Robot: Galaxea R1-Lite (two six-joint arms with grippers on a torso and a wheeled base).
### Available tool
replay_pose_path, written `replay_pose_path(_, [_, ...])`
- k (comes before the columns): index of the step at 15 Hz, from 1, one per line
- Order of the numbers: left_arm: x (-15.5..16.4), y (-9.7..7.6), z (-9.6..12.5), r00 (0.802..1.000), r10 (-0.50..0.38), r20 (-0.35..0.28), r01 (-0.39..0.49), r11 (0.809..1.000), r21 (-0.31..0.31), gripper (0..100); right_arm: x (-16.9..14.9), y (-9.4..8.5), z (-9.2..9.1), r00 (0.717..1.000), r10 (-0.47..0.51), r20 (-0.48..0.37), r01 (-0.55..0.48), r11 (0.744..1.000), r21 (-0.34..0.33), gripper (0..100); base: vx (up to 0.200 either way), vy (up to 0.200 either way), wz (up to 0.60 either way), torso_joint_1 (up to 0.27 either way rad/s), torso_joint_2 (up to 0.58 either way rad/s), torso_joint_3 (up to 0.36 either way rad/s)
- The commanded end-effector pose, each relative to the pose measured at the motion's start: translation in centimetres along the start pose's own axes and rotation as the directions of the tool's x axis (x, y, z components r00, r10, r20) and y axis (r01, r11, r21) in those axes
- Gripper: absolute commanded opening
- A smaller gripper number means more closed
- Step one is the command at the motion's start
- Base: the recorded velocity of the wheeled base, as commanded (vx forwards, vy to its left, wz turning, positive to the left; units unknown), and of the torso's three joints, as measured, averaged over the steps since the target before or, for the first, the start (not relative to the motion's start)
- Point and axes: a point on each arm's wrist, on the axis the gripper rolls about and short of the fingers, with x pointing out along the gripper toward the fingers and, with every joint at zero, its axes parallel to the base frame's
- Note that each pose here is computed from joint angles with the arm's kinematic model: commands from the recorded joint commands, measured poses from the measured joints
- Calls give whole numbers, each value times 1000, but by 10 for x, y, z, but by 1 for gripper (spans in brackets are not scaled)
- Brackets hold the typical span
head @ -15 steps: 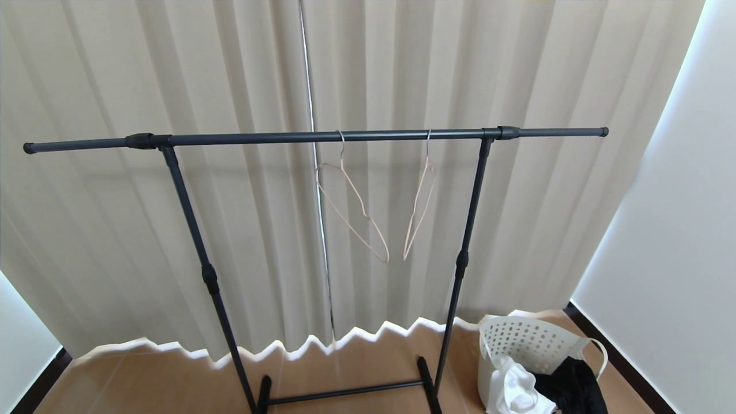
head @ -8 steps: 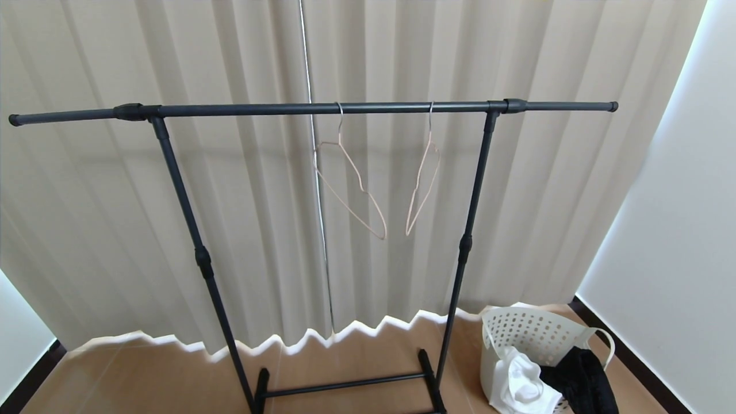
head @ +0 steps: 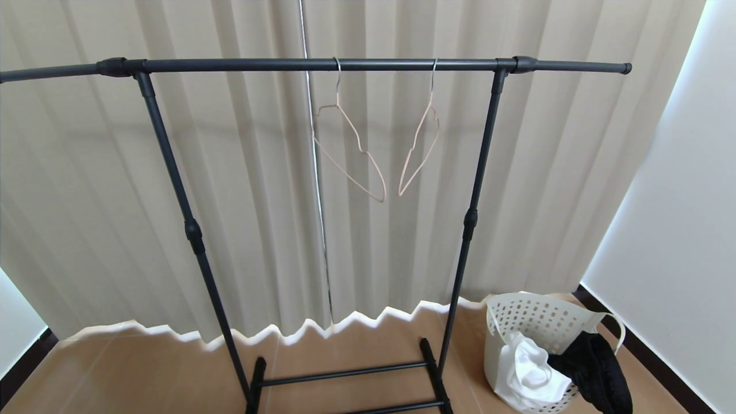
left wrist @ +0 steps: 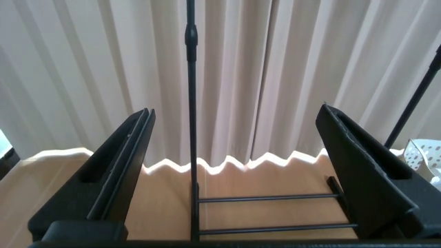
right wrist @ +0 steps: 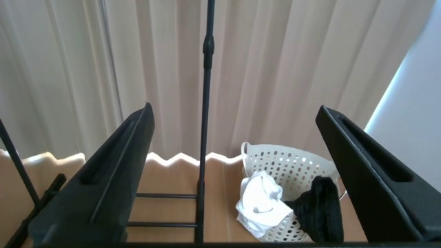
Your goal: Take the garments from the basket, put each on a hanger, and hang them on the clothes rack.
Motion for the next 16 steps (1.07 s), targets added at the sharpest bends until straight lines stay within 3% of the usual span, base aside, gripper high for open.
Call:
replay_pose_path(1, [0, 0, 0, 1000, -1, -1, 1, 1000, -1, 100, 0, 0, 0, 1000, 0, -1, 0, 1000, 0, 100, 0, 0, 0, -154, 496, 334])
replay_pose_path(12, [0, 0, 0, 1000, -1, -1, 1, 1000, 1, 100, 0, 0, 0, 1000, 2, -1, -2, 1000, -2, 100, 0, 0, 0, -100, 440, 342])
replay_pose_path(16, [0, 0, 0, 1000, -1, -1, 1, 1000, -1, 100, 0, 0, 0, 1000, 2, -1, -2, 1000, 0, 100, 0, 0, -600, -12, 67, 58])
